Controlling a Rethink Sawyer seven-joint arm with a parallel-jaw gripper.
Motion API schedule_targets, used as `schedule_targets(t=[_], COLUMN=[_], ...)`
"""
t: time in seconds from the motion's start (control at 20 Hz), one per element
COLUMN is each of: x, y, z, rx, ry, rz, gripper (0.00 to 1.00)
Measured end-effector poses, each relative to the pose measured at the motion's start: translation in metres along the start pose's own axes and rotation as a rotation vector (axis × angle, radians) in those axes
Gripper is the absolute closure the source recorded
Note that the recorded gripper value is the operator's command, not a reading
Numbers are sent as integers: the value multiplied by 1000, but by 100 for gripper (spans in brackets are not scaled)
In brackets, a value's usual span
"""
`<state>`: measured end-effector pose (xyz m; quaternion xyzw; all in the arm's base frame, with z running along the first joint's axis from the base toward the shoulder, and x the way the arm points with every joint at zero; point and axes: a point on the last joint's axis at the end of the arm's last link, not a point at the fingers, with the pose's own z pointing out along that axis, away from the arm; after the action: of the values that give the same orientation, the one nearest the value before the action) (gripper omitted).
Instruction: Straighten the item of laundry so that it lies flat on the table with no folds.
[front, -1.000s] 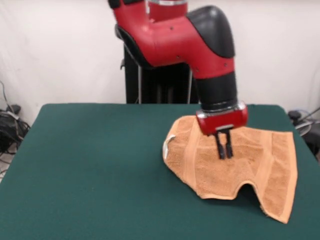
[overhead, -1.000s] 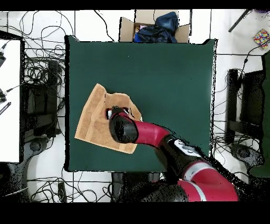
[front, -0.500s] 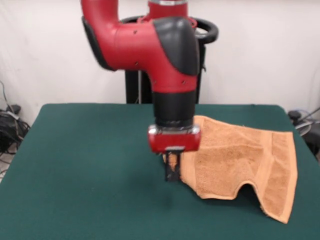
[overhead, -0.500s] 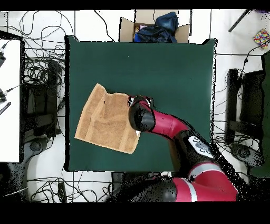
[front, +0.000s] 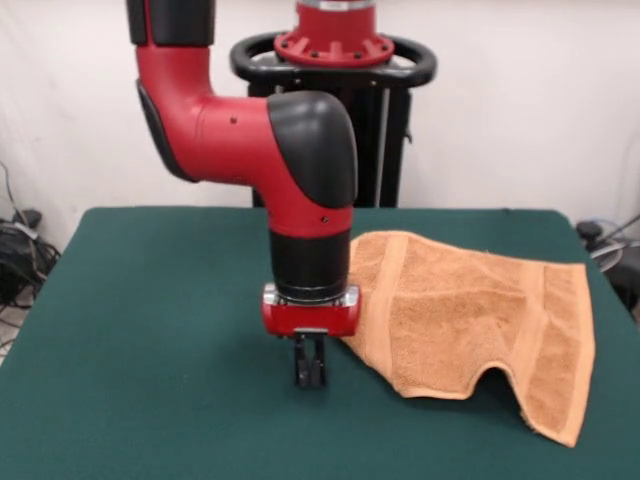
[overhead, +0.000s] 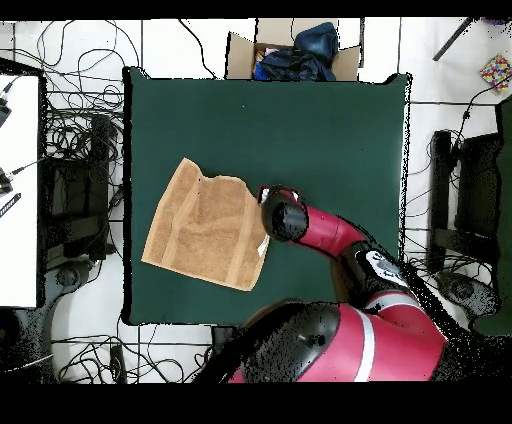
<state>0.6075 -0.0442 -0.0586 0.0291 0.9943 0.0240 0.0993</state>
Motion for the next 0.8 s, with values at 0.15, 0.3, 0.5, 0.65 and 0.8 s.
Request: schedule_targets(t=[0.15, 0.3, 0.5, 0.65, 0.8], x=[2, 6, -1, -13, -29], y=[-8, -15, -22, -26, -31], z=[-6, -18, -47, -72, -94], rx=[-16, -25, -17, -5, 9], ry=[50, 102, 153, 155, 127], rz=[15, 23, 7, -1, -4], gripper=[100, 100, 100, 0, 0])
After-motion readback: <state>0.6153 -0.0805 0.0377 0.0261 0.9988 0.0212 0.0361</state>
